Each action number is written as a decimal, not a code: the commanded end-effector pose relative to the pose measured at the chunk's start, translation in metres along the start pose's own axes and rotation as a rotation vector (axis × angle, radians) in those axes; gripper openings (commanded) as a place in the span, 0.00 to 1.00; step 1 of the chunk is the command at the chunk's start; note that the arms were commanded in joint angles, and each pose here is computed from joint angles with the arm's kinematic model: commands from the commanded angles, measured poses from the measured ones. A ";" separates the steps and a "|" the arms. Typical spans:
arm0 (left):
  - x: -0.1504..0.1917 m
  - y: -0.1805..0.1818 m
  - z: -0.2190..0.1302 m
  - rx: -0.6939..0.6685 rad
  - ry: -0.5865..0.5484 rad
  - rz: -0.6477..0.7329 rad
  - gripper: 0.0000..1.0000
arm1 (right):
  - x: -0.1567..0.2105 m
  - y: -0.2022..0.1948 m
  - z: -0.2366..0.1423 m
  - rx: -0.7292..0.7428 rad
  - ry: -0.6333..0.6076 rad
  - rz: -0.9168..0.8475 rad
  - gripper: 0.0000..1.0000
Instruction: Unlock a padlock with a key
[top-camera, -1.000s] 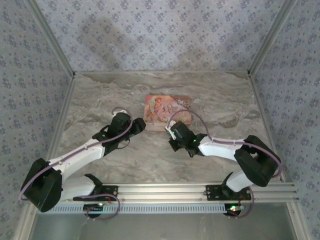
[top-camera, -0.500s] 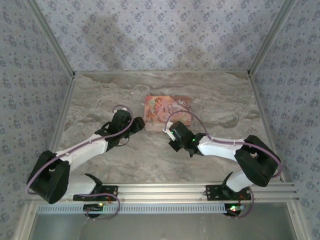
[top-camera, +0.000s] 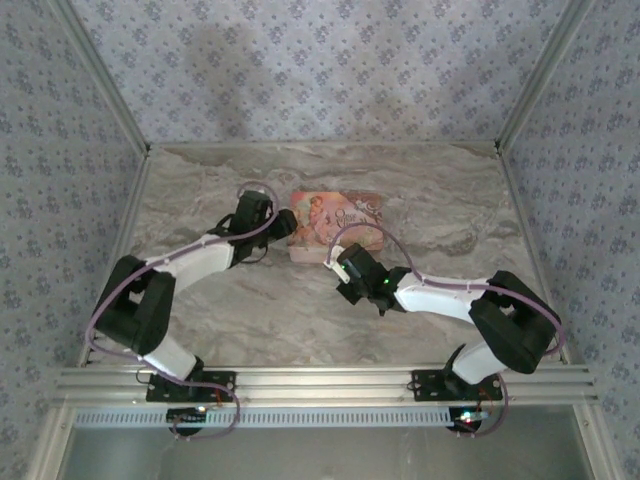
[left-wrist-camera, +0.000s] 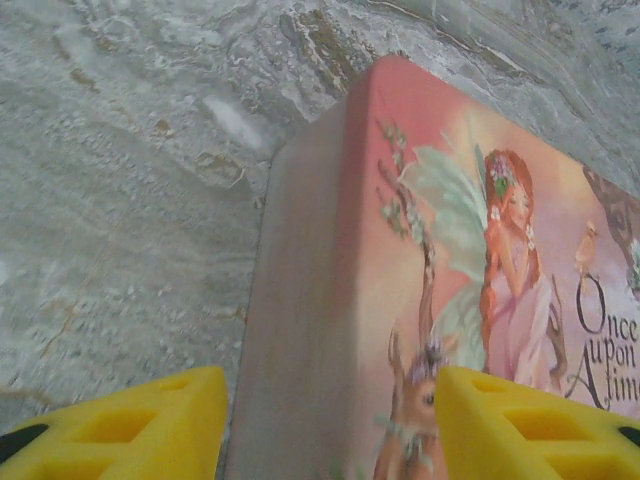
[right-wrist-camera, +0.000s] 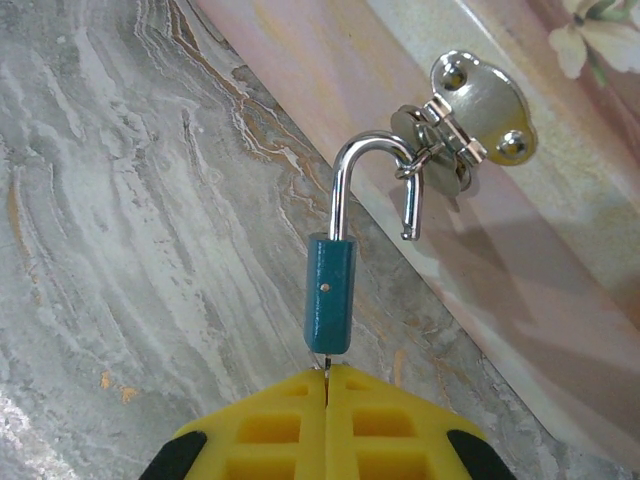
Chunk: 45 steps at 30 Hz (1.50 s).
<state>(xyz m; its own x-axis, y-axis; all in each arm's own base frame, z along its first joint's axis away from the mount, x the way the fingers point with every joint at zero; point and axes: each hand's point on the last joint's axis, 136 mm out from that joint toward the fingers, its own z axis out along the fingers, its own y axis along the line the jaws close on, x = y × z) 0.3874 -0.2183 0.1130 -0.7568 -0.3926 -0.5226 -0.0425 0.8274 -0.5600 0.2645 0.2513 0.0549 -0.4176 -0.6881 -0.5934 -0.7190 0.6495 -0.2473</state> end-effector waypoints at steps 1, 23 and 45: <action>-0.001 -0.012 0.006 0.037 0.037 0.041 0.55 | -0.018 -0.005 -0.008 0.029 -0.043 -0.029 0.00; 0.017 -0.012 0.013 0.068 0.094 0.018 0.51 | -0.059 -0.009 0.008 0.064 -0.148 -0.187 0.00; 0.023 -0.013 0.013 0.083 0.112 0.006 0.47 | -0.103 0.000 0.007 0.049 -0.271 -0.266 0.00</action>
<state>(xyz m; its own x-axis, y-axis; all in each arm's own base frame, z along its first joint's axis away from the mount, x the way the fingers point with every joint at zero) 0.3923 -0.2232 0.1017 -0.7821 -0.3727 -0.4994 -0.0321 0.8245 -0.5650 0.2920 0.2817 0.0637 -0.1734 -0.8168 -0.5502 -0.7767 0.4570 -0.4335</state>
